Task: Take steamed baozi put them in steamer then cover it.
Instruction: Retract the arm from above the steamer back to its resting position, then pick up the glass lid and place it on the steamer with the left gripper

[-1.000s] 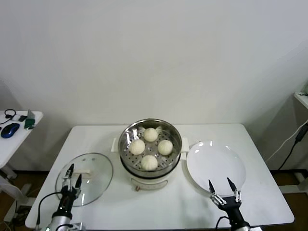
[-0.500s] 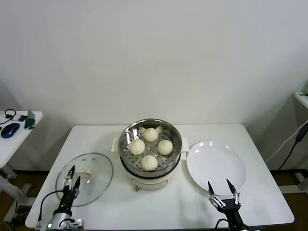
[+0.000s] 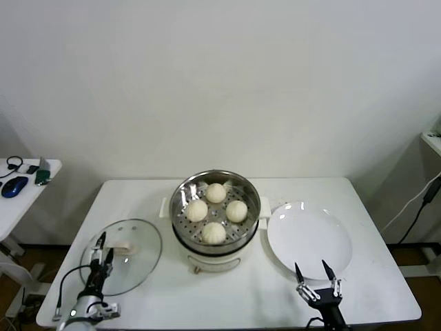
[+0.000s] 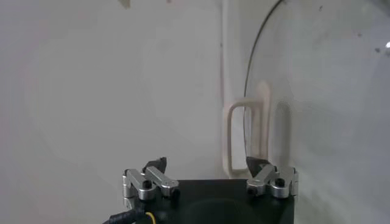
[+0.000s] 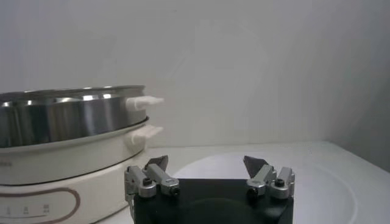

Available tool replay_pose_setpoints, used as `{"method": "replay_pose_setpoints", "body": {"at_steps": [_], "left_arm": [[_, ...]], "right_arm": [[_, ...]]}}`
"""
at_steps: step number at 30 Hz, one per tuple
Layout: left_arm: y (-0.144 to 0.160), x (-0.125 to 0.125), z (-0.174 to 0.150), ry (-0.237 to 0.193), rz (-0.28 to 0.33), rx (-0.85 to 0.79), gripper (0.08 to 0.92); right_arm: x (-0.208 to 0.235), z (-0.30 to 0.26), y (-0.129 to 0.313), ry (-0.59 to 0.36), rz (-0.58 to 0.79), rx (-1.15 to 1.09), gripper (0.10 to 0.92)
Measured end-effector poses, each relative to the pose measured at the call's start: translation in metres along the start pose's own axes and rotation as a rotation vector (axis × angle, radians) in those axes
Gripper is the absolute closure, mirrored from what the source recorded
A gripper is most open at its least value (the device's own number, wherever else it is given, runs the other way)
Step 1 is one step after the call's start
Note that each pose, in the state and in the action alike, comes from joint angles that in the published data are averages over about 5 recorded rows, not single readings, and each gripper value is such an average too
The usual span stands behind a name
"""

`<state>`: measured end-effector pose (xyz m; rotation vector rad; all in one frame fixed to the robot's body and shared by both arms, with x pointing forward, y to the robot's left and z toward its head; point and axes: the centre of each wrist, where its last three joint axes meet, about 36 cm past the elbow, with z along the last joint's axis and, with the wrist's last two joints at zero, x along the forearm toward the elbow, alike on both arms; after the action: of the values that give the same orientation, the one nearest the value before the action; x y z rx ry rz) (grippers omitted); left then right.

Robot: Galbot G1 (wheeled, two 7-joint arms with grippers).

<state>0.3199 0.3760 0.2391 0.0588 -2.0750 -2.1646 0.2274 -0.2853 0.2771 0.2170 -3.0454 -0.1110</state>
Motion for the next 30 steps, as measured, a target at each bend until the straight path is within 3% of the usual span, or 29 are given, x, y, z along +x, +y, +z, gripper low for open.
{"method": "replay_pose_setpoints", "body": {"at_steps": [3, 23, 26, 30], "left_arm": [[-0.002, -0.002, -0.002, -0.002, 0.001, 0.005, 0.229], [-0.009, -0.01, -0.005, 0.022, 0.01, 0.001, 0.804], [-0.005, -0.009, -0.004, 0.033, 0.004, 0.003, 0.851], [0.01, -0.01, -0.003, 0.048, -0.019, 0.014, 0.855]], "right_arm": [[0.0, 0.0, 0.001, 0.0, -0.006, 0.005, 0.2], [-0.01, -0.003, 0.008, -0.007, -0.034, 0.027, 0.2], [-0.012, -0.005, 0.009, -0.008, -0.034, 0.03, 0.2], [-0.014, -0.006, 0.009, -0.005, -0.03, 0.039, 0.2]]}}
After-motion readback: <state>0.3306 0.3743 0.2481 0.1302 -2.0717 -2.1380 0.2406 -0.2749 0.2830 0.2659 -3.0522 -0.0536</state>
